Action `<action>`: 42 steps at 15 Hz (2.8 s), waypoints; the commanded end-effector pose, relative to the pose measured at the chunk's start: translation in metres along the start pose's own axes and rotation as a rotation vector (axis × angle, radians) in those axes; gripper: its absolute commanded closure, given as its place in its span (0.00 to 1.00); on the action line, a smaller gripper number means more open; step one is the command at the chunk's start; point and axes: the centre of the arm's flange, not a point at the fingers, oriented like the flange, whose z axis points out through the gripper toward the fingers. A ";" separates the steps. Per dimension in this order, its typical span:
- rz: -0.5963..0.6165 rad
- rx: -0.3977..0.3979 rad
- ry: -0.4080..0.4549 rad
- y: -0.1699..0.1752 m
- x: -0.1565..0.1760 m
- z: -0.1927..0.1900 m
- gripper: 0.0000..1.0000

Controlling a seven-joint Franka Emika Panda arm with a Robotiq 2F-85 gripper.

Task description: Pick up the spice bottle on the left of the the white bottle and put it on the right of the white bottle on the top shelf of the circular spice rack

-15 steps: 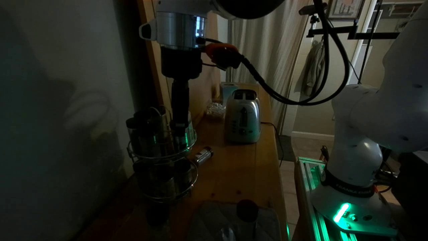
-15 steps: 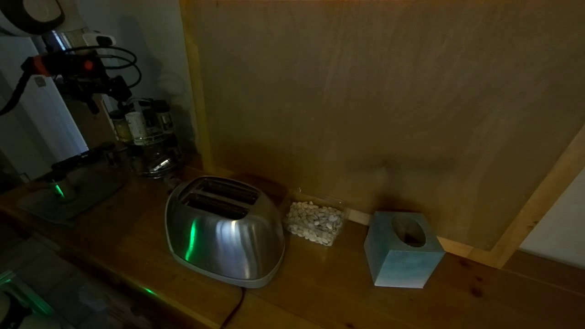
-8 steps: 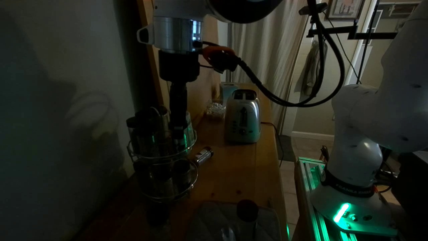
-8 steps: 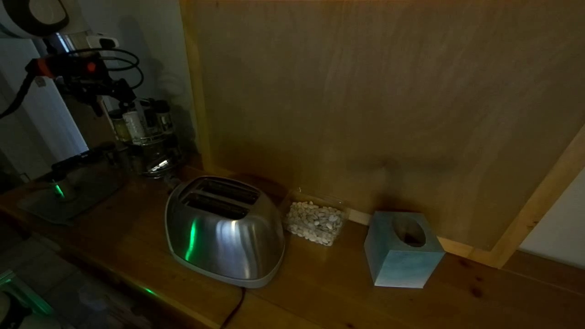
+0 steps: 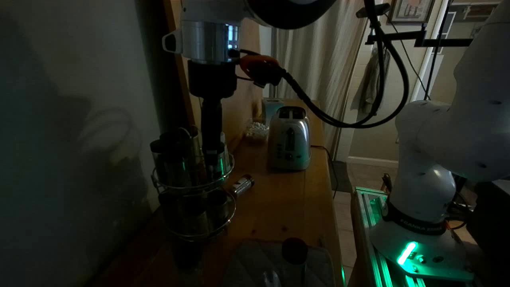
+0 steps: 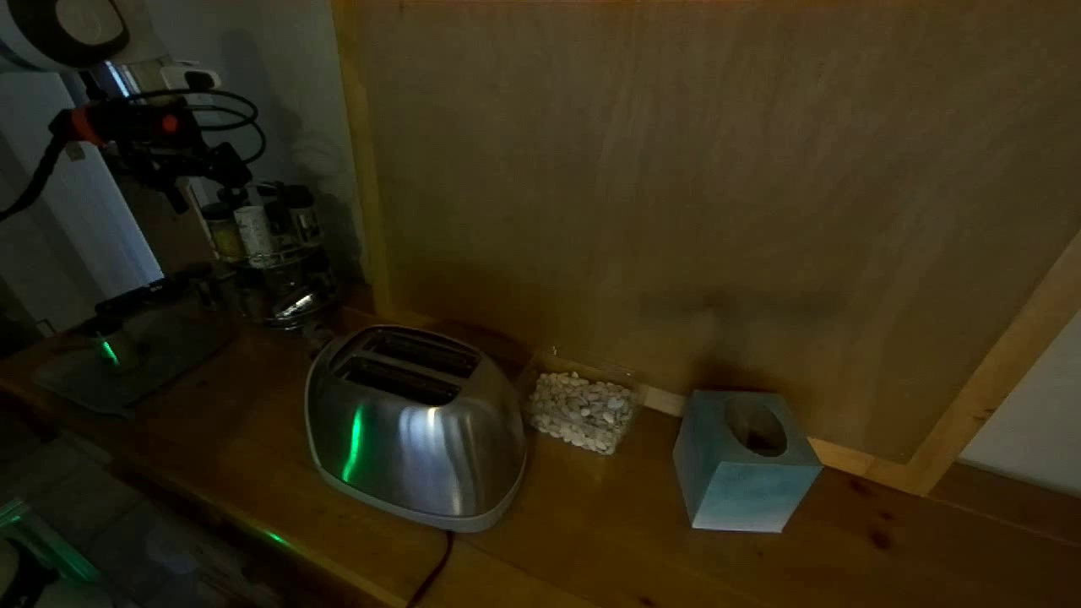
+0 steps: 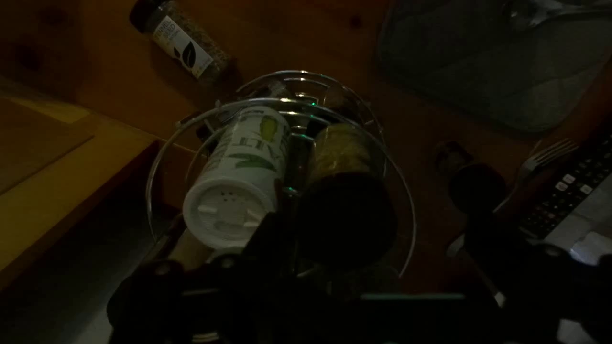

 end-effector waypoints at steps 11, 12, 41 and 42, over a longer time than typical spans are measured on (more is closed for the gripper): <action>0.055 -0.017 -0.058 -0.004 0.003 -0.009 0.00; 0.058 -0.015 -0.063 -0.004 0.003 -0.008 0.00; 0.075 -0.017 -0.045 0.004 0.011 0.012 0.76; 0.076 -0.015 -0.044 0.004 0.011 0.011 0.76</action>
